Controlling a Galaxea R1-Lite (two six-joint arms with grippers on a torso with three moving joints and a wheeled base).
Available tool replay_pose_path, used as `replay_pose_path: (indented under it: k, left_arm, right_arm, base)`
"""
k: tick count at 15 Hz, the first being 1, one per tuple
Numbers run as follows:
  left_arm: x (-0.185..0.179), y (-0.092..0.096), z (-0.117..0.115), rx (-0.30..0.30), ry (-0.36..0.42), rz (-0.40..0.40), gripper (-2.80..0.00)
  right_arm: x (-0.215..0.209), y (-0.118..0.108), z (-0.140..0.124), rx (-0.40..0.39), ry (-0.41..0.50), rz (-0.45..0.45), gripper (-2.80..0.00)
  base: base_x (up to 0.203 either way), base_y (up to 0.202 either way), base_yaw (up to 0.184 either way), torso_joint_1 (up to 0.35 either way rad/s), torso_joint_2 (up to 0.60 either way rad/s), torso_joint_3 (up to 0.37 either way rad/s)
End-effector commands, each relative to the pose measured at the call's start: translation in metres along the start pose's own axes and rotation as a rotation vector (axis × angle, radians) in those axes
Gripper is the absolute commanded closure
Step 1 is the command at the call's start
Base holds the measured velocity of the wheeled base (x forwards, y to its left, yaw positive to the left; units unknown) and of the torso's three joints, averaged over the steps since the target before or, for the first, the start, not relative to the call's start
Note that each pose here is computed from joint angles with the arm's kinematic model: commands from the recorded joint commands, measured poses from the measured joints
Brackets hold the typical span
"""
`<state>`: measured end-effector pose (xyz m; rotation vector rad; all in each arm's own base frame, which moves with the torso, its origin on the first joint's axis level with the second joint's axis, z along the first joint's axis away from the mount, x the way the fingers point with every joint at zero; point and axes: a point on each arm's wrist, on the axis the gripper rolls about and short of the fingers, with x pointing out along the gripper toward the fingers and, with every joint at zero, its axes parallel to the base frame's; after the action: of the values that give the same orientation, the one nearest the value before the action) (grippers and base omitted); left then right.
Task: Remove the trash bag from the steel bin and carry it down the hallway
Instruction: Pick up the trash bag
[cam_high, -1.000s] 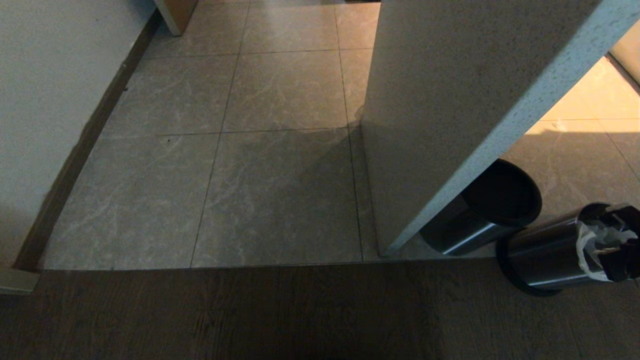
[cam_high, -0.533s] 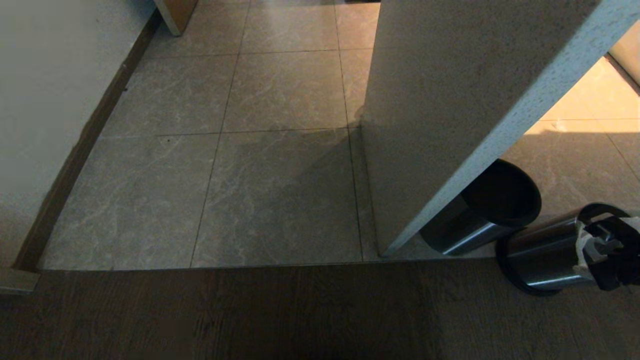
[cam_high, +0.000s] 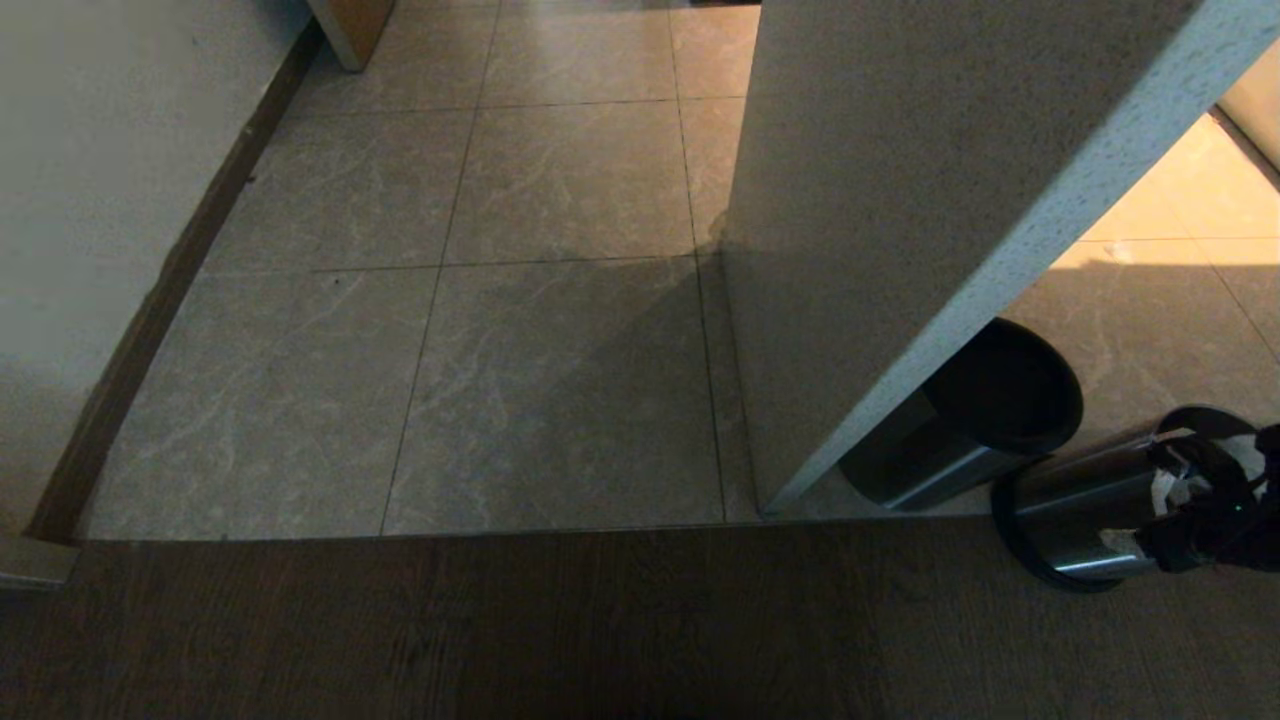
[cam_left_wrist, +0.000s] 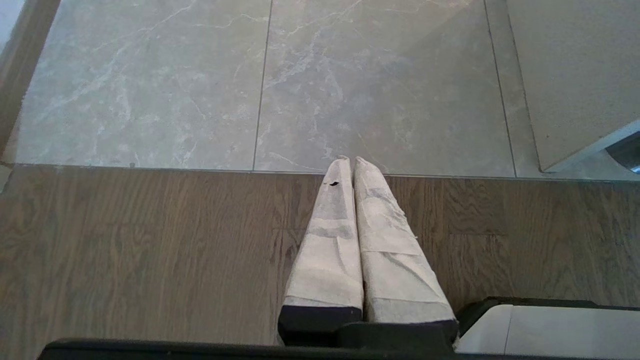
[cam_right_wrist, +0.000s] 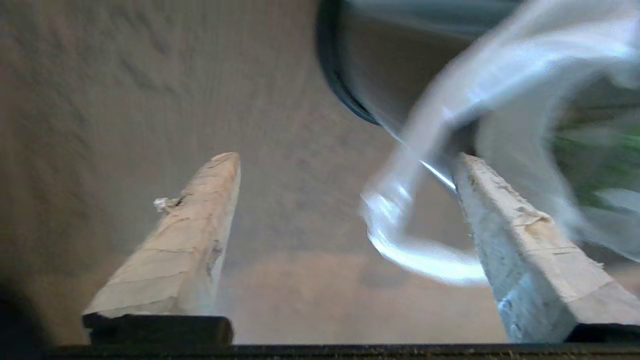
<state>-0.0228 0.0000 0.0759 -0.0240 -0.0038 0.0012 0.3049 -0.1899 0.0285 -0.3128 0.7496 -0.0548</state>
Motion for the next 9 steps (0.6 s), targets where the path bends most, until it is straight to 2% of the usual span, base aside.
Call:
replay_pose_path:
  k: [1, 7, 8, 9]
  left_arm:
    - [0.000, 0.000, 0.000, -0.001, 0.001, 0.000, 0.00]
    - [0.000, 0.000, 0.000, -0.001, 0.001, 0.000, 0.00]
    - [0.000, 0.000, 0.000, -0.001, 0.001, 0.000, 0.00]
    - [0.000, 0.000, 0.000, -0.001, -0.001, 0.000, 0.00]
  right_arm:
    - [0.015, 0.004, -0.006, 0.030, 0.016, 0.029, -2.80]
    - [0.032, -0.002, -0.001, 0.063, -0.019, 0.031, -2.80]
    - [0.034, -0.003, 0.000, 0.072, -0.025, 0.030, 0.00]
    - [0.035, -0.005, 0.001, 0.076, -0.032, 0.025, 0.00]
  base:
    - [0.000, 0.000, 0.000, 0.000, 0.00, 0.000]
    - [0.000, 0.000, 0.000, 0.000, 0.00, 0.000]
    - [0.000, 0.000, 0.000, 0.000, 0.00, 0.000]
    - [0.000, 0.000, 0.000, 0.000, 0.00, 0.000]
